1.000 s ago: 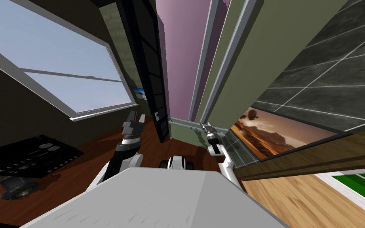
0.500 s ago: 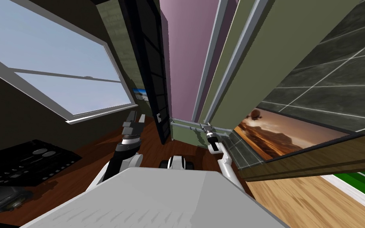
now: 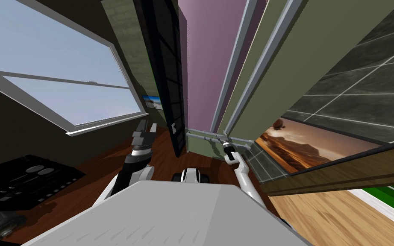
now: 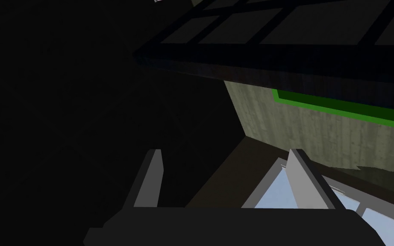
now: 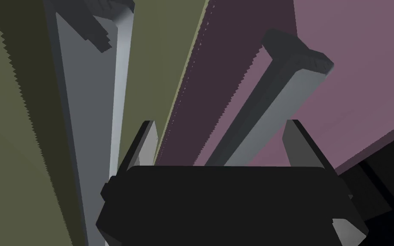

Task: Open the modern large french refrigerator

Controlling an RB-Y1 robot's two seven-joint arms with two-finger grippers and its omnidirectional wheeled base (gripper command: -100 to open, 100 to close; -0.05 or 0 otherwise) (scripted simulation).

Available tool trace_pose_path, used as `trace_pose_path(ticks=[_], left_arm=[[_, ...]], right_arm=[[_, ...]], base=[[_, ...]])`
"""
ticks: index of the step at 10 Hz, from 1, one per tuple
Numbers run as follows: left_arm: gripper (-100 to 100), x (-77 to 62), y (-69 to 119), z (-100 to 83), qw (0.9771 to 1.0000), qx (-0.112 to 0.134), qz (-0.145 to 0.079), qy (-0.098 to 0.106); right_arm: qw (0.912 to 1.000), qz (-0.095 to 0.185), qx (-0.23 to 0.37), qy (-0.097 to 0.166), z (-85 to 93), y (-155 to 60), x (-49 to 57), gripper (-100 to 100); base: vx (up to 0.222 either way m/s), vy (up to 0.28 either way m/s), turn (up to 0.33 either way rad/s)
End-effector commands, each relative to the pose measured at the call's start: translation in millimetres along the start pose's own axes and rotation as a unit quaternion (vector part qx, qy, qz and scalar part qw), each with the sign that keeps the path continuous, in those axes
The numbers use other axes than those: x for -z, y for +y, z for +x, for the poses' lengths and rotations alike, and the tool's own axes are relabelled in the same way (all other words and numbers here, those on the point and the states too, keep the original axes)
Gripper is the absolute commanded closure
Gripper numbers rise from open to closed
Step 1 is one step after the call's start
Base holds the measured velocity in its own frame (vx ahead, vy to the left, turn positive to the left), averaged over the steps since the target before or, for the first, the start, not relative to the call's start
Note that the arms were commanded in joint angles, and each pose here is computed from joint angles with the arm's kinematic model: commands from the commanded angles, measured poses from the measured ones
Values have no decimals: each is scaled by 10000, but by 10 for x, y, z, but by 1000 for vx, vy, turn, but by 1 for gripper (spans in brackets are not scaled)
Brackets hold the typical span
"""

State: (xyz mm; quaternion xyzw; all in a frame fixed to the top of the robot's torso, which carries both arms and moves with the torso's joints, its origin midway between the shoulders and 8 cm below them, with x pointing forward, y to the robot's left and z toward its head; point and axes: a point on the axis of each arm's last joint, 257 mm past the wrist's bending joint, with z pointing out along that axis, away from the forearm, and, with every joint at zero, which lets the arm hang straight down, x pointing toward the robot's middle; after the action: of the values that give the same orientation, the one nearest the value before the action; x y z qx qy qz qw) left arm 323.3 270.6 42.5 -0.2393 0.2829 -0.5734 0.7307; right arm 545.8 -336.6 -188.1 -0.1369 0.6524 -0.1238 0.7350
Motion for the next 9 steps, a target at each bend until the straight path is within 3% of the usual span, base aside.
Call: trace_pose_path(ticks=[1,5,6,9], left_arm=[[0,0,0,0,10000,0,0,0],[0,0,0,0,10000,1,1,0],[0,0,0,0,10000,1,1,0],[0,0,0,0,10000,0,0,0]], right_arm=[[9983,30,529,232,160,-54,-86,-100],[9860,54,1522,678,461,-205,-221,-100],[9857,53,1543,679,461,-205,-221,-100],[9737,56,2092,898,593,-318,-283,-100]], base=[[24,119,-23],[46,174,-42],[37,80,-9],[37,75,-24]])
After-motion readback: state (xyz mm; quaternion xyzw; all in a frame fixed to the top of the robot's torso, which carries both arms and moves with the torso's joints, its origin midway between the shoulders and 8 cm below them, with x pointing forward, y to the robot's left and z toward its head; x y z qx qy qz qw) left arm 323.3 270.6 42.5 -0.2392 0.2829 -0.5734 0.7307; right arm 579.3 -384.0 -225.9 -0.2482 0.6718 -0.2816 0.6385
